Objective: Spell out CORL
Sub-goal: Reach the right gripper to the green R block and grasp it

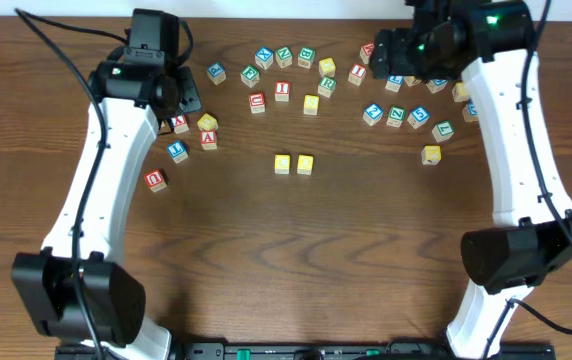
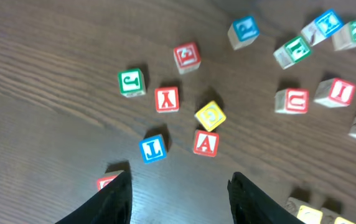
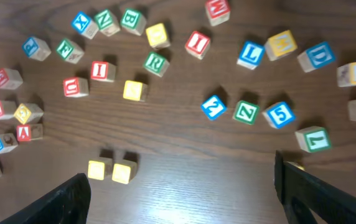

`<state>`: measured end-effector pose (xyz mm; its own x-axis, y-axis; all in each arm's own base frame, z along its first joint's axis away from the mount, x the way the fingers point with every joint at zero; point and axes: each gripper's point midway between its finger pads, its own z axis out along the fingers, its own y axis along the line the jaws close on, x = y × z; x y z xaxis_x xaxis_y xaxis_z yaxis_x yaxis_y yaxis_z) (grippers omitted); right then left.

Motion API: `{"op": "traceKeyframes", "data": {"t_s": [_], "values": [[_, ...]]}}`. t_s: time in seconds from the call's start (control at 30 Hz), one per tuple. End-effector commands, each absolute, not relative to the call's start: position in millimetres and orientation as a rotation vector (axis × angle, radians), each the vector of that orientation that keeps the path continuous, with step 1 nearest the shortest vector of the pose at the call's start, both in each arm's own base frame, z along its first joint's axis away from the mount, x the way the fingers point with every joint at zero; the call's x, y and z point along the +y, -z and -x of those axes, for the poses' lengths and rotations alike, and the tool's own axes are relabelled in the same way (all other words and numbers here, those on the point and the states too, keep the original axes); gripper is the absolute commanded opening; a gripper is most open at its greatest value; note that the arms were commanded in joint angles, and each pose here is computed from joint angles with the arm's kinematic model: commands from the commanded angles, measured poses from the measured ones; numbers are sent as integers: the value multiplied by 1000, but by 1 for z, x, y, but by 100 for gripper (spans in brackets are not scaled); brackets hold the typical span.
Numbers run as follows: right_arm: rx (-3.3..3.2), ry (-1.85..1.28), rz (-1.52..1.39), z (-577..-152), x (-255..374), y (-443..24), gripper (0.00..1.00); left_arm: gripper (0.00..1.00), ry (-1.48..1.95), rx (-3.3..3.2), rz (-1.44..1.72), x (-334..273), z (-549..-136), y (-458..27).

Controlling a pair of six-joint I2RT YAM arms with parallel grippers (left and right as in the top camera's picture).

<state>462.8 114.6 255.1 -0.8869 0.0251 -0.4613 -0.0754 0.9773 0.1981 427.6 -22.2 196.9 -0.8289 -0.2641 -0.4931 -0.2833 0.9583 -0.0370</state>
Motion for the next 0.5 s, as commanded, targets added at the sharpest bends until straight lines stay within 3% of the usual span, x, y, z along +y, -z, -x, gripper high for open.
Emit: {"op": "traceKeyframes", "data": {"t_s": [0.0, 0.23, 0.47], "values": [[2690, -287, 24, -468, 122, -236, 91, 50, -62, 2631, 411, -20, -427, -185], [2758, -290, 23, -473, 126, -207, 91, 50, -8, 2664, 400, -28, -424, -180], [2690, -389, -76, -507, 153, -188, 85, 50, 6, 2658, 442, -29, -424, -180]]}}
